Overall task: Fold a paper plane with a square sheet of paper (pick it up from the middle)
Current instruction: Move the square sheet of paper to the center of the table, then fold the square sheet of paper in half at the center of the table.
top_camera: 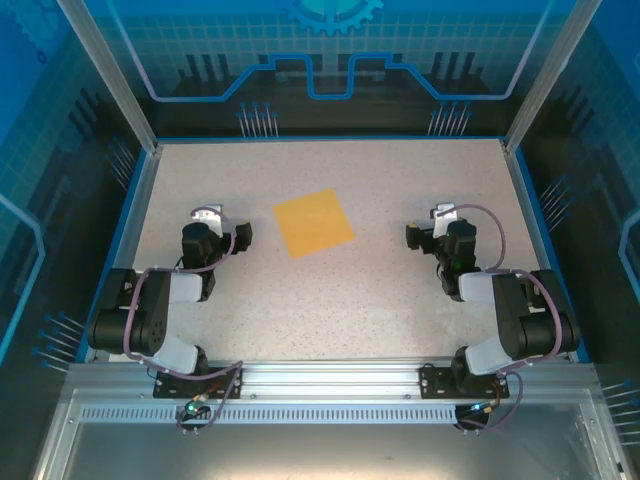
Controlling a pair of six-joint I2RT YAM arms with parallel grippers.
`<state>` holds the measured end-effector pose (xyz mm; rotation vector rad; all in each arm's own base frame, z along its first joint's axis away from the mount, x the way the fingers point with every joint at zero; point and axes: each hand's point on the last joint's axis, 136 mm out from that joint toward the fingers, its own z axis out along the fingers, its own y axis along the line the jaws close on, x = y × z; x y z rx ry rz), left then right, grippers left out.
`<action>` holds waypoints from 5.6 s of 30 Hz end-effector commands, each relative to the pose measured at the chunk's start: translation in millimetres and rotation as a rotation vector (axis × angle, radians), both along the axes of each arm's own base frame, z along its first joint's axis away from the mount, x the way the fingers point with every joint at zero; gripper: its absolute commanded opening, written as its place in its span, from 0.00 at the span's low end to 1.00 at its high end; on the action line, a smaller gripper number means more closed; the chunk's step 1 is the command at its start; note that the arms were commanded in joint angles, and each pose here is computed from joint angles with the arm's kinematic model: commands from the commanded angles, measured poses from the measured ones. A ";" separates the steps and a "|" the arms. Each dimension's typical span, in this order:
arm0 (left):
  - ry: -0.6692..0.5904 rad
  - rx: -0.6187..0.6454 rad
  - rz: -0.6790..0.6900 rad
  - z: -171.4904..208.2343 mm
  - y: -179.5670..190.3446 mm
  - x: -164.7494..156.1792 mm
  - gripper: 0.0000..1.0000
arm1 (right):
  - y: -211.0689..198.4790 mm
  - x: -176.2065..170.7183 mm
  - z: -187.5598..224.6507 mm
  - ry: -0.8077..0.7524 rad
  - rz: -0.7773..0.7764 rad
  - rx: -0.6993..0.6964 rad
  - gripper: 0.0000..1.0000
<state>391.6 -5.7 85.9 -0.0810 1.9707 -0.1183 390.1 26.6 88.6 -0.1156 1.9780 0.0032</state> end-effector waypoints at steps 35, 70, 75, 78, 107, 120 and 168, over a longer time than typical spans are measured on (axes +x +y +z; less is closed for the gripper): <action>0.098 -0.107 0.189 67.4 19.8 -0.7 0.99 | 58.7 21.8 68.4 0.298 -0.131 0.103 0.99; 0.385 -0.428 0.112 70.2 -25.8 -6.7 0.99 | 211.2 32.0 -71.1 0.825 -0.051 -0.281 0.99; 0.394 -0.435 0.114 68.5 -26.3 -6.0 0.98 | 177.0 -5.6 -67.0 0.878 -0.047 -0.249 0.99; 0.400 -0.443 0.114 67.0 -27.3 -5.7 0.98 | 151.3 -32.1 -63.2 0.901 -0.067 -0.241 0.99; 0.439 -0.519 0.091 68.0 -38.6 -9.4 0.98 | 174.3 -55.3 -56.4 0.962 -0.182 0.033 0.99; 0.457 -0.524 0.091 63.9 -40.0 -9.4 0.98 | 164.9 -70.0 -91.7 1.061 -0.204 -0.022 0.97; 0.586 -0.772 -0.120 45.5 -107.8 -28.4 0.95 | 273.2 -58.5 29.1 0.870 0.377 0.614 0.25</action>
